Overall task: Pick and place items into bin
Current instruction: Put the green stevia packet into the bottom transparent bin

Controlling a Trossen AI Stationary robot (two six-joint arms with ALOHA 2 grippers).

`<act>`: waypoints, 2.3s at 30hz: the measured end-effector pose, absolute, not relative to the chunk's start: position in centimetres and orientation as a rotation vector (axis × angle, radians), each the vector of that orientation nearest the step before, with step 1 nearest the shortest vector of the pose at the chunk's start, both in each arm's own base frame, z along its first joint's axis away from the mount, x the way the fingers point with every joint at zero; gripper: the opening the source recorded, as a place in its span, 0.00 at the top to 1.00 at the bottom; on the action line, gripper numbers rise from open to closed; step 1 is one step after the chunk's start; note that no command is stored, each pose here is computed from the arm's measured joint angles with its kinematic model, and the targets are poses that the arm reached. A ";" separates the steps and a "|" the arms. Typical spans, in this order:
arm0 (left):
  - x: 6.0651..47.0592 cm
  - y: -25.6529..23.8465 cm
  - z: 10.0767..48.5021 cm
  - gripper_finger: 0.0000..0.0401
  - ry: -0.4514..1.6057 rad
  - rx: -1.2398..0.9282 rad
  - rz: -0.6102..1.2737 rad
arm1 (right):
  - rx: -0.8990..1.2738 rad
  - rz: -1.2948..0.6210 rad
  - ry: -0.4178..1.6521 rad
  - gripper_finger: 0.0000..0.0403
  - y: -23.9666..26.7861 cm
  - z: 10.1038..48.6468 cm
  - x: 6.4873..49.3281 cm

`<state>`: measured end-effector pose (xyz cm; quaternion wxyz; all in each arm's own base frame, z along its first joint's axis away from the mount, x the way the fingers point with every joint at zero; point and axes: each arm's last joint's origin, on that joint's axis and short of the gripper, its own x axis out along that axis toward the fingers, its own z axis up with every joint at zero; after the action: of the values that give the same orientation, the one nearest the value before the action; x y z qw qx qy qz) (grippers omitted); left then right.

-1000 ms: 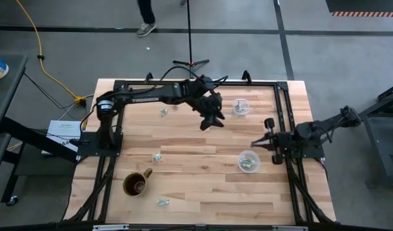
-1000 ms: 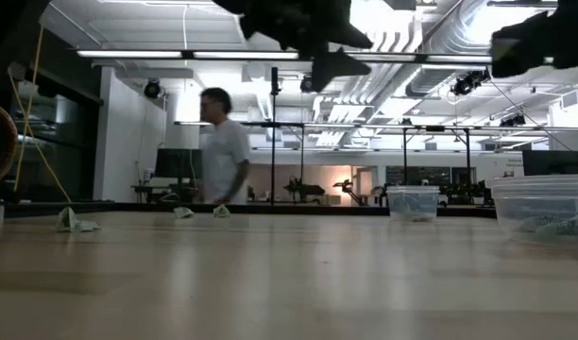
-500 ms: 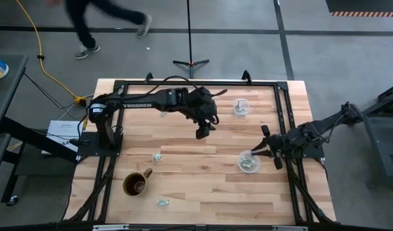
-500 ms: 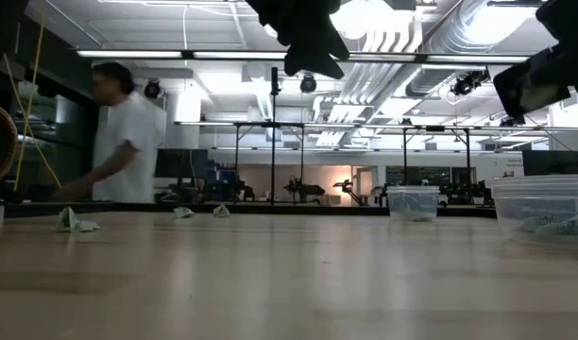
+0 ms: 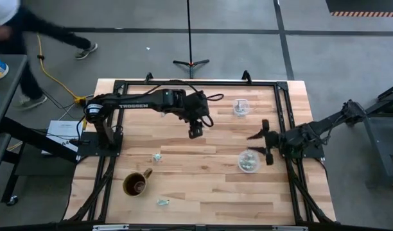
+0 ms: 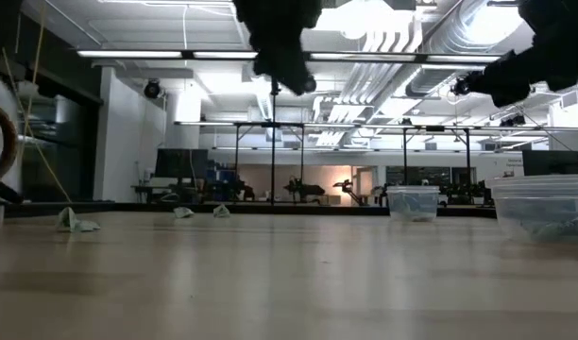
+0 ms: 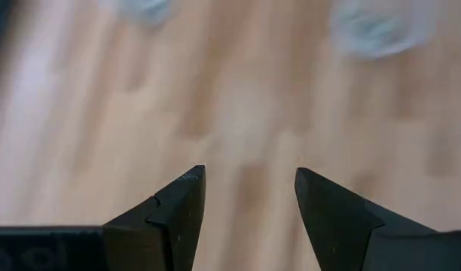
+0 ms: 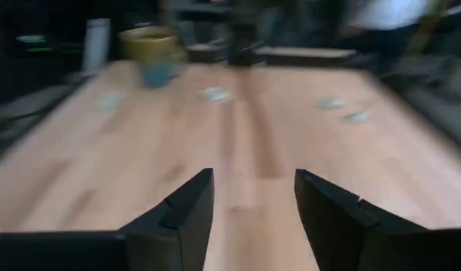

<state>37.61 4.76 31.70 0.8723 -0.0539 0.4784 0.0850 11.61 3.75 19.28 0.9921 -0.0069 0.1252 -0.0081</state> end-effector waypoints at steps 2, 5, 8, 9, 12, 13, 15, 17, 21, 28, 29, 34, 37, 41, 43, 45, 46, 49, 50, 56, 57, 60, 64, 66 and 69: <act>36.8 5.2 31.3 0.40 1.081 -0.059 0.315 | -0.060 -0.109 0.225 0.56 3.4 19.5 11.7; 36.1 6.2 30.8 0.40 1.153 -0.017 0.483 | -0.122 -0.201 0.213 0.56 3.0 19.7 11.7; 35.5 8.0 30.6 0.40 1.192 -0.053 0.514 | -0.153 -0.252 0.217 0.57 2.7 19.7 11.7; 35.3 8.9 30.4 0.40 1.200 -0.085 0.513 | -0.156 -0.263 0.218 0.57 2.6 19.7 11.8; 34.3 12.7 29.1 0.40 1.235 -0.176 0.549 | -0.155 -0.281 0.220 0.57 2.4 19.7 11.8; 33.6 13.9 28.5 0.40 1.268 -0.206 0.558 | -0.155 -0.287 0.220 0.57 2.4 19.7 11.8; 32.2 16.4 27.6 0.40 1.286 -0.287 0.569 | -0.155 -0.296 0.221 0.57 2.2 19.7 11.8; 30.4 18.4 26.4 0.40 1.328 -0.413 0.570 | -0.163 -0.303 0.224 0.57 2.1 19.7 11.9; 27.2 21.5 23.9 0.40 1.362 -0.606 0.683 | -0.173 -0.309 0.233 0.58 2.0 19.6 11.9; 24.6 22.8 19.5 0.40 1.341 -0.756 0.723 | -0.203 -0.301 0.237 0.58 2.1 19.6 11.9; 24.6 22.6 18.8 0.40 1.332 -0.770 0.705 | -0.203 -0.301 0.237 0.58 2.1 19.6 11.9; 24.4 21.8 17.2 0.40 1.339 -0.789 0.681 | -0.216 -0.299 0.239 0.58 2.1 19.6 11.9; 24.1 21.7 16.8 0.40 1.353 -0.791 0.717 | -0.226 -0.298 0.241 0.58 2.1 19.6 11.9; 23.9 21.3 16.1 0.40 1.359 -0.816 0.712 | -0.225 -0.297 0.241 0.58 2.1 19.6 11.9; 23.8 21.1 15.8 0.40 1.364 -0.837 0.704 | -0.224 -0.297 0.241 0.58 2.1 19.6 11.9; 23.8 20.9 15.8 0.40 1.367 -0.858 0.685 | -0.225 -0.298 0.241 0.58 2.1 19.6 11.9; 24.0 20.7 15.8 0.40 1.364 -0.867 0.667 | -0.226 -0.301 0.241 0.58 2.1 19.6 11.9; 24.4 20.4 15.9 0.40 1.356 -0.860 0.645 | -0.229 -0.316 0.242 0.58 2.0 19.6 11.8; 24.6 20.3 16.0 0.40 1.360 -0.856 0.642 | -0.232 -0.319 0.242 0.58 2.0 19.6 11.8; 25.0 19.1 16.1 0.40 1.425 -0.819 0.612 | -0.252 -0.317 0.246 0.58 2.0 19.6 11.8; 25.1 18.9 16.0 0.40 1.430 -0.803 0.616 | -0.253 -0.316 0.246 0.58 2.0 19.6 11.8; 25.2 18.4 15.8 0.40 1.456 -0.756 0.653 | -0.254 -0.316 0.246 0.58 2.0 19.6 11.8; 25.4 18.3 15.5 0.40 1.438 -0.730 0.669 | -0.254 -0.316 0.246 0.58 2.0 19.6 11.8; 25.4 18.3 15.3 0.41 1.426 -0.734 0.675 | -0.254 -0.316 0.246 0.58 2.0 19.6 11.8; 25.3 18.2 15.0 0.44 1.424 -0.740 0.687 | -0.254 -0.316 0.246 0.58 2.0 19.6 11.8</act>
<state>25.32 18.24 15.04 0.6428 -0.3247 0.6248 0.3016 11.85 2.01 19.56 0.9720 -0.1258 0.1218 -0.1565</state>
